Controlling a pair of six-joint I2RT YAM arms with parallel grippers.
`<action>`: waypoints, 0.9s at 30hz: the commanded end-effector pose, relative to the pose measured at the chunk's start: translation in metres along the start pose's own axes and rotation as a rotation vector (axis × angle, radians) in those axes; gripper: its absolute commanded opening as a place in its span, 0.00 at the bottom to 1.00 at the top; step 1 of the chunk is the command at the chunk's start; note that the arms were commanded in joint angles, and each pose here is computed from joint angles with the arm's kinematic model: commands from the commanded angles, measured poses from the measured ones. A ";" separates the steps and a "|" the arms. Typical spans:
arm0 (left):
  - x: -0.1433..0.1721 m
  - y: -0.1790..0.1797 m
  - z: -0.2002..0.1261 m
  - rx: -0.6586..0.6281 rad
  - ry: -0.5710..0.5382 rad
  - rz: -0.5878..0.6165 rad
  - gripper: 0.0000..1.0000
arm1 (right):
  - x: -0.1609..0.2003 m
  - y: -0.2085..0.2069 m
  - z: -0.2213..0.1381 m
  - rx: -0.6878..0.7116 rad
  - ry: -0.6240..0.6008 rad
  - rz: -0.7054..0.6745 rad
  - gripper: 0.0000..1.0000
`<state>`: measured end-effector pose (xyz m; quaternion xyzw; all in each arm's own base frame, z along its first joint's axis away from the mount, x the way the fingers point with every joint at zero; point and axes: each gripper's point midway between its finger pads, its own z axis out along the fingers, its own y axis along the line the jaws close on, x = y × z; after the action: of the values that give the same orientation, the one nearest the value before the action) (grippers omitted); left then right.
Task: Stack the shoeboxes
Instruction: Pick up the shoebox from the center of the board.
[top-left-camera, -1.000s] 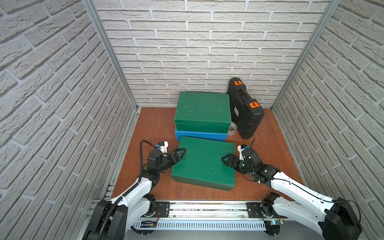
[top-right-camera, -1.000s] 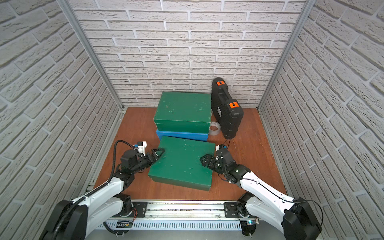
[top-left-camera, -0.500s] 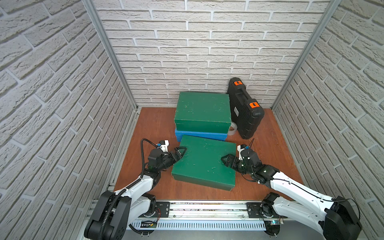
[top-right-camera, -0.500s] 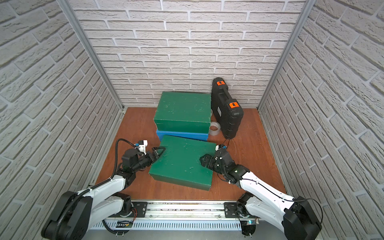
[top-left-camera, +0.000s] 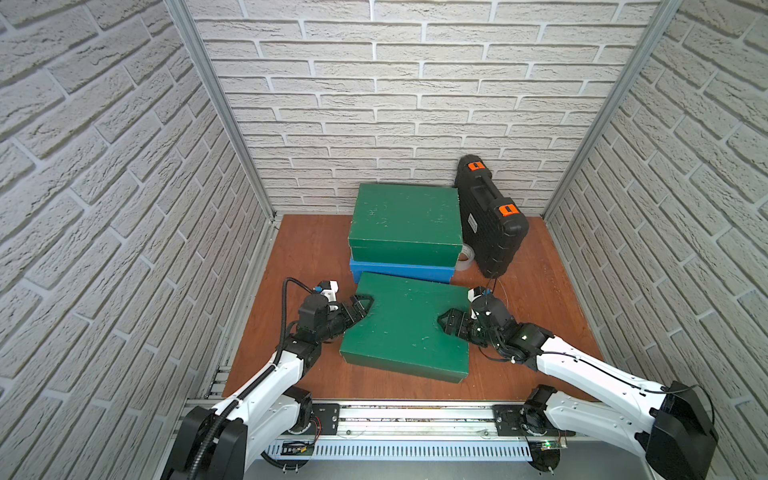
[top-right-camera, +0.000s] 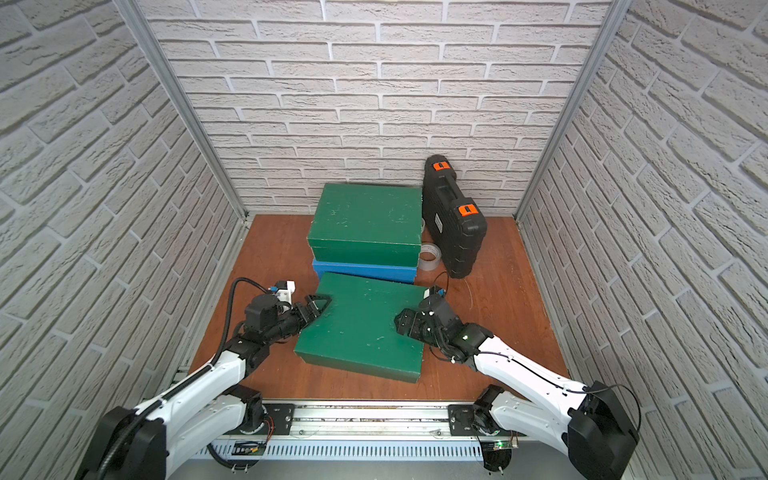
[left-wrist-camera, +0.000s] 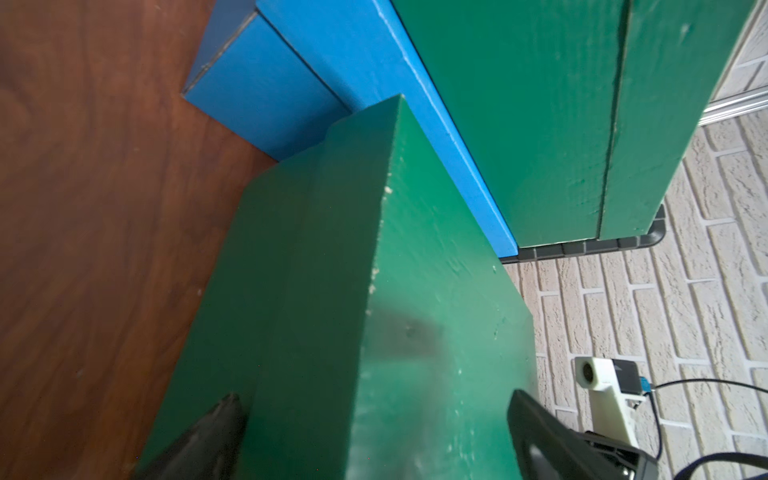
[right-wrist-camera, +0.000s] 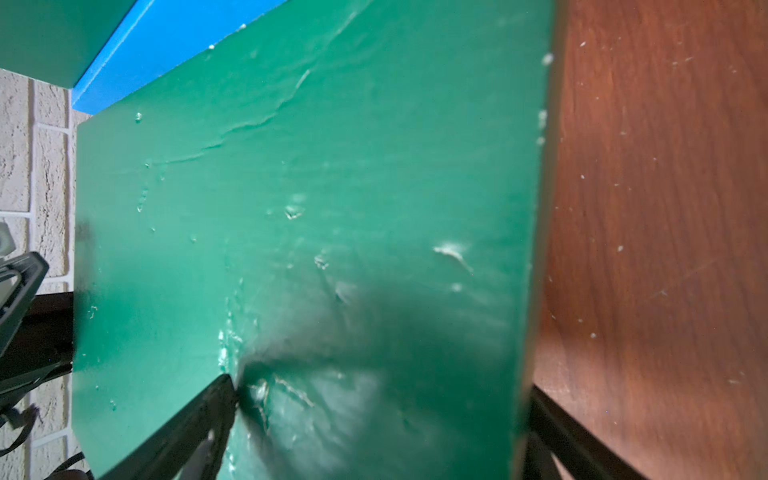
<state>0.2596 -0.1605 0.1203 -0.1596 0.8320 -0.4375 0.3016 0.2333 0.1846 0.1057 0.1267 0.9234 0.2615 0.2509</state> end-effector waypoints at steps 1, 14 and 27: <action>0.011 -0.038 -0.011 0.088 0.085 0.015 0.98 | -0.013 0.058 -0.015 -0.199 -0.023 -0.044 0.99; -0.005 -0.084 -0.044 0.078 0.030 0.043 0.98 | -0.029 0.086 -0.047 -0.230 -0.024 -0.077 0.99; -0.015 -0.147 -0.073 0.104 0.020 0.124 0.98 | -0.040 0.123 -0.095 -0.281 -0.025 -0.123 0.95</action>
<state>0.2404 -0.1559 0.2232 -0.1580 0.8496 -0.3830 0.3265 0.2416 0.1916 0.2062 0.1034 0.9130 0.2741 0.2839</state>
